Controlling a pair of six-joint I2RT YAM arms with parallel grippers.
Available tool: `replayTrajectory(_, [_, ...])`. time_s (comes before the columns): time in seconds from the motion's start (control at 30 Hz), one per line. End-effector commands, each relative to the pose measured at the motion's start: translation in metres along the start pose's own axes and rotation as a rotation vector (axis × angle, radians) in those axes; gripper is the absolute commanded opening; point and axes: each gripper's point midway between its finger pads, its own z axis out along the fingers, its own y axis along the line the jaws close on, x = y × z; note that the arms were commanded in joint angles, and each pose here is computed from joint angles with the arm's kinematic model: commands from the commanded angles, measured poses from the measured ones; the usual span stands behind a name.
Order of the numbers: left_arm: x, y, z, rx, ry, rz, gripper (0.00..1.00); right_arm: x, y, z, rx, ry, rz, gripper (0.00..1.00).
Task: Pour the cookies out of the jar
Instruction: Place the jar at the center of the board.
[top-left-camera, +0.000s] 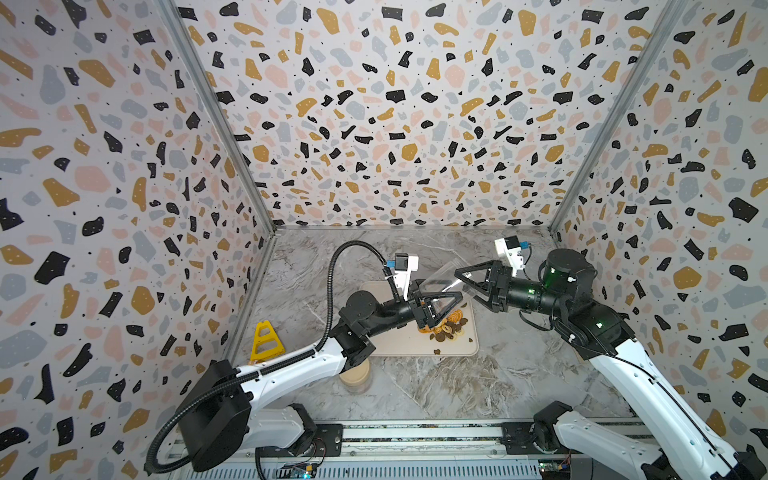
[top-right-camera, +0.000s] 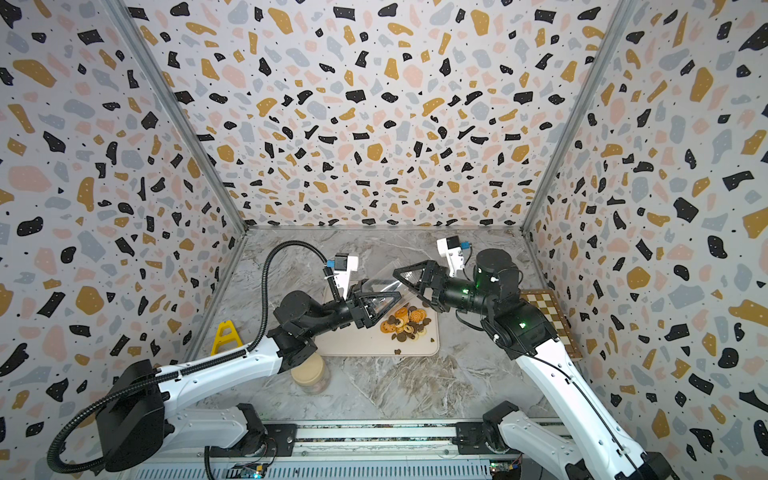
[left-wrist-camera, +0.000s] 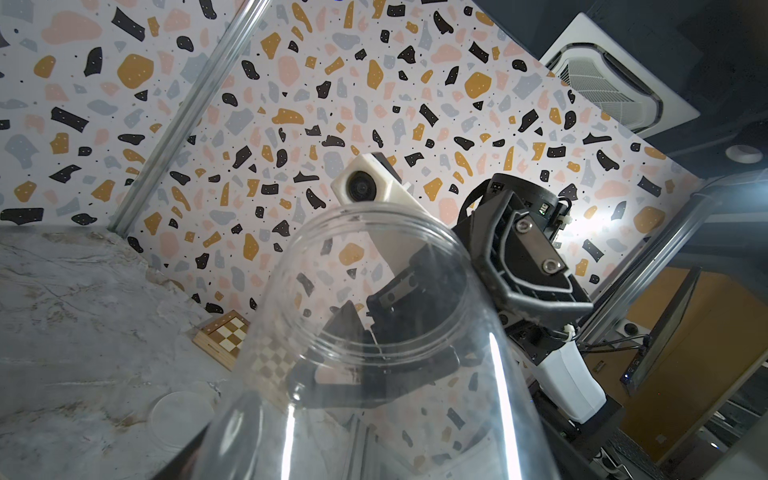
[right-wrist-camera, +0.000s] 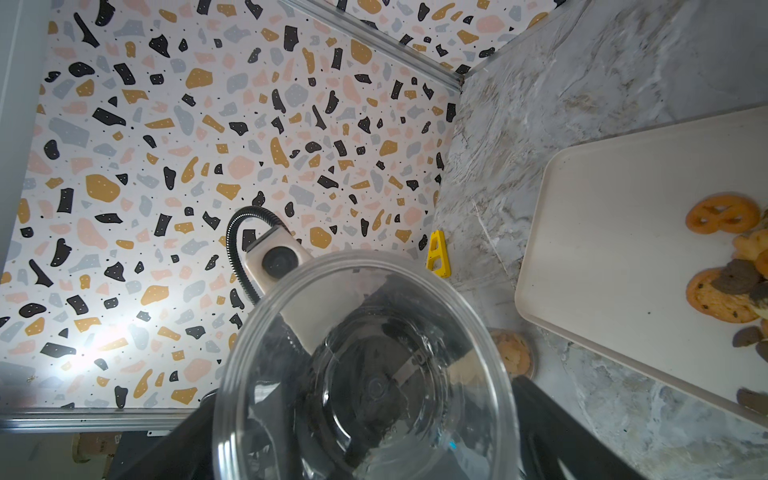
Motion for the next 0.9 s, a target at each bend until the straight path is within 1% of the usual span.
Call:
replayTrajectory(0.0, [-0.014,-0.023,-0.003,0.096,-0.05,0.045,0.0,-0.004,0.001,0.005,-0.002,-0.024,-0.011,1.0])
replayTrajectory(0.23, [-0.01,-0.019,-0.002,0.083,-0.035,0.042,0.0,-0.004,-0.004,0.014,0.027,-0.026,-0.027,1.0])
replayTrajectory(0.6, [-0.007,-0.017,-0.001,0.081,-0.025,0.034,0.0,0.0,-0.007,0.019,0.02,-0.02,-0.028,0.94])
replayTrajectory(0.8, [-0.006,-0.016,-0.002,0.077,-0.022,0.034,0.0,0.0,-0.007,0.018,0.023,-0.023,-0.029,0.93])
replayTrajectory(0.83, [-0.005,-0.016,-0.002,0.077,-0.021,0.035,0.0,0.0,-0.007,0.018,0.022,-0.022,-0.029,0.93])
replayTrajectory(0.87, [-0.005,-0.017,-0.002,0.079,-0.02,0.037,0.03,0.0,-0.007,0.018,0.022,-0.021,-0.028,0.92])
